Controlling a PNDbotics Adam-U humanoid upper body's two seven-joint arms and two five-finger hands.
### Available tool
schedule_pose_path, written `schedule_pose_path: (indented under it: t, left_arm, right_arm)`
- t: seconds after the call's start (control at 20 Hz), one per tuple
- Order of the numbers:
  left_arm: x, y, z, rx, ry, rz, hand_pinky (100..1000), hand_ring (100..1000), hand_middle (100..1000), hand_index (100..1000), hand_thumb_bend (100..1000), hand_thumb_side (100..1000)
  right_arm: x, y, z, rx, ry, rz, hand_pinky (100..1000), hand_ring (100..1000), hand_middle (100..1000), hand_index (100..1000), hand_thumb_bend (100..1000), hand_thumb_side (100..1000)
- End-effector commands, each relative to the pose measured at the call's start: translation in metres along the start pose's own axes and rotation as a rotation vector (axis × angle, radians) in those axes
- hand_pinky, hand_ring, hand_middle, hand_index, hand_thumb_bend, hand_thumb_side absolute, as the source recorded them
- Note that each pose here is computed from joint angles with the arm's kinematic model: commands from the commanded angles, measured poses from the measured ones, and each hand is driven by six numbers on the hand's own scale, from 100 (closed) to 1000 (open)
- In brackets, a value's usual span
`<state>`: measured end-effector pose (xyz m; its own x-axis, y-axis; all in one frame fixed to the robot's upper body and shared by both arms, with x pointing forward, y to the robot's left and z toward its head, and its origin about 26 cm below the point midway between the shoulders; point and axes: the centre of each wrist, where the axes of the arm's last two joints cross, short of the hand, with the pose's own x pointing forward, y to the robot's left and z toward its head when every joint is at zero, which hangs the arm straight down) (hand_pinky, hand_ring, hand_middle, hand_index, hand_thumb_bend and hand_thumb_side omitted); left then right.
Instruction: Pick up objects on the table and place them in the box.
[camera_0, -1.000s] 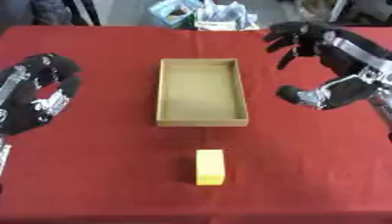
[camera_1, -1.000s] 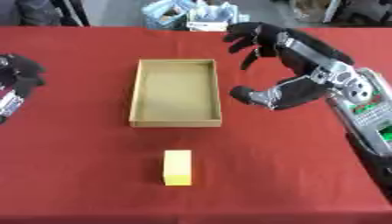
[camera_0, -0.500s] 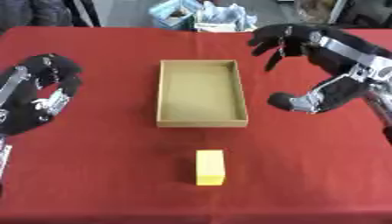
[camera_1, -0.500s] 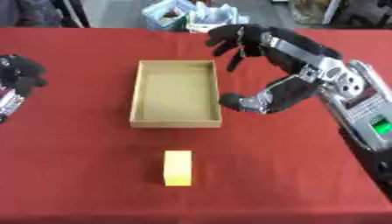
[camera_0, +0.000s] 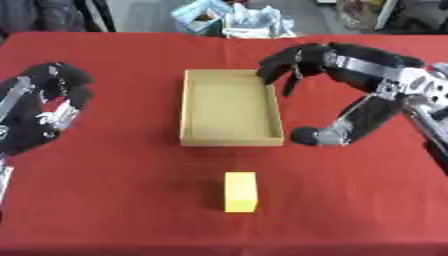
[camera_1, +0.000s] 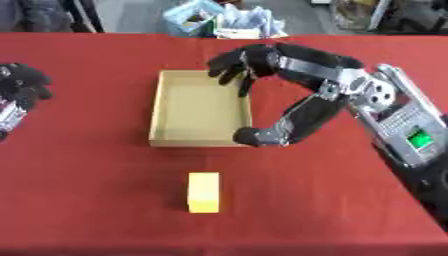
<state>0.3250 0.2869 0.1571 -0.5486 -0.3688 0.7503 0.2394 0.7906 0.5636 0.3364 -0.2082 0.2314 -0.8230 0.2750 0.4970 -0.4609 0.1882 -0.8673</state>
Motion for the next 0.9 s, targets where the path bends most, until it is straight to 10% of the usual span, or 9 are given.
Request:
schedule_pose_path:
  t: [0.05,0.9]
  left_arm:
    - [0.004,0.003,-0.002,-0.006,-0.006,-0.019,683,607,640,687,269,544]
    - [0.000,0.000,-0.003,-0.044,0.011,-0.018,685,609,642,689,255,560]
  right_arm:
    - [0.005,-0.006,-0.005,0.057,-0.001,0.050,662,834,844,940,401,317]
    - [0.051,-0.026,-0.043,0.419,-0.086,0.332,748,871,877,948,279,276]
